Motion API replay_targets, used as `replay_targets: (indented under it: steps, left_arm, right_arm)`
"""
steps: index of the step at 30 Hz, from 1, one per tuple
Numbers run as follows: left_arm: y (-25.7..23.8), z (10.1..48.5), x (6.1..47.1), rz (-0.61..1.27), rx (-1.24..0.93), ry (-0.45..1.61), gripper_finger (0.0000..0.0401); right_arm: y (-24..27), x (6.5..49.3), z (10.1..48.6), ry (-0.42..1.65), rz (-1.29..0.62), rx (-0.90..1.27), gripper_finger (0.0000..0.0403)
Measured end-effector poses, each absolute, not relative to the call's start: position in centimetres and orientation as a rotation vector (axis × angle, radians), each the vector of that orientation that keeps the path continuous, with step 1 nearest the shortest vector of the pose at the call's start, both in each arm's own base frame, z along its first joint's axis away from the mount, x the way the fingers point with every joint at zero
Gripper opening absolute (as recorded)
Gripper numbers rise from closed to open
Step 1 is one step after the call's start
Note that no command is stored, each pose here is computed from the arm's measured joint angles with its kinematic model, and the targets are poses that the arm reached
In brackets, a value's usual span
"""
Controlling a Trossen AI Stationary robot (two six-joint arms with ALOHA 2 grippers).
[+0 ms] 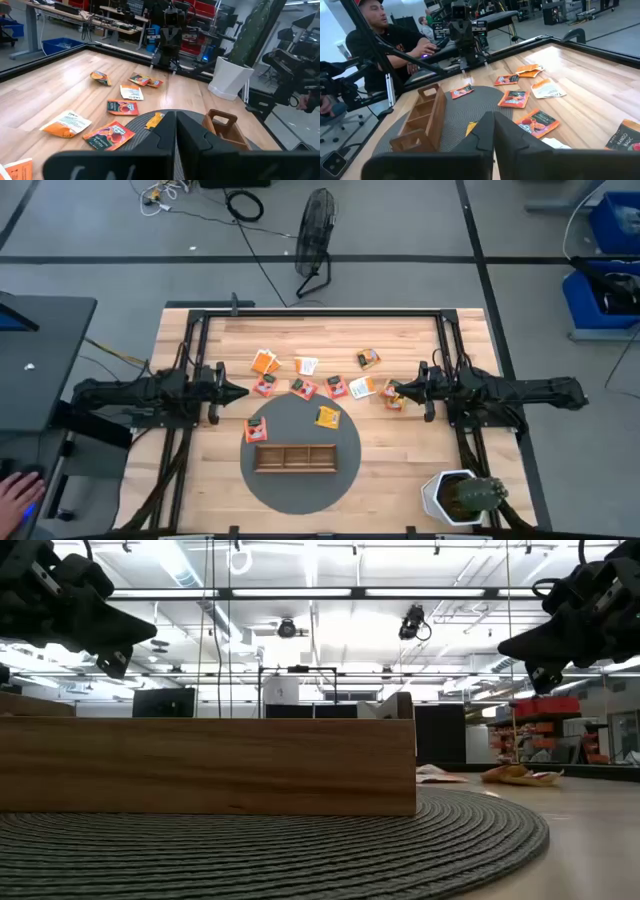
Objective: Pick & Place Tea
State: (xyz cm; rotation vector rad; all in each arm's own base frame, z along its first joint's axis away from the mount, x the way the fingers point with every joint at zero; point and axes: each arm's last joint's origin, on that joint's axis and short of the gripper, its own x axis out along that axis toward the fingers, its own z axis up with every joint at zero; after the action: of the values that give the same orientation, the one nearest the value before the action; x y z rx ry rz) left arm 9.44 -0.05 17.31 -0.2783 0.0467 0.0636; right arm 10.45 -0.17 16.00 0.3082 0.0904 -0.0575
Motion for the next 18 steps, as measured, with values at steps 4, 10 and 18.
replay_targets:
  steps: [4, 10, 18]
  left_arm:
    - [0.0, 17.3, 9.4, 0.065, -0.279, 0.047, 0.0016]
    - [0.0, 17.3, 9.4, 0.068, -0.288, 0.043, 0.0016]
    - [0.4, 19.9, 9.2, 0.165, -0.358, -0.234, 0.0016]
  right_arm:
    - [-0.2, 10.5, 16.0, 0.090, -0.058, 0.311, 0.0011]
    - [-0.2, 10.5, 16.1, 0.082, -0.057, 0.311, 0.0011]
    - [-0.5, 10.0, 20.7, -0.126, -0.145, 0.270, 0.0011]
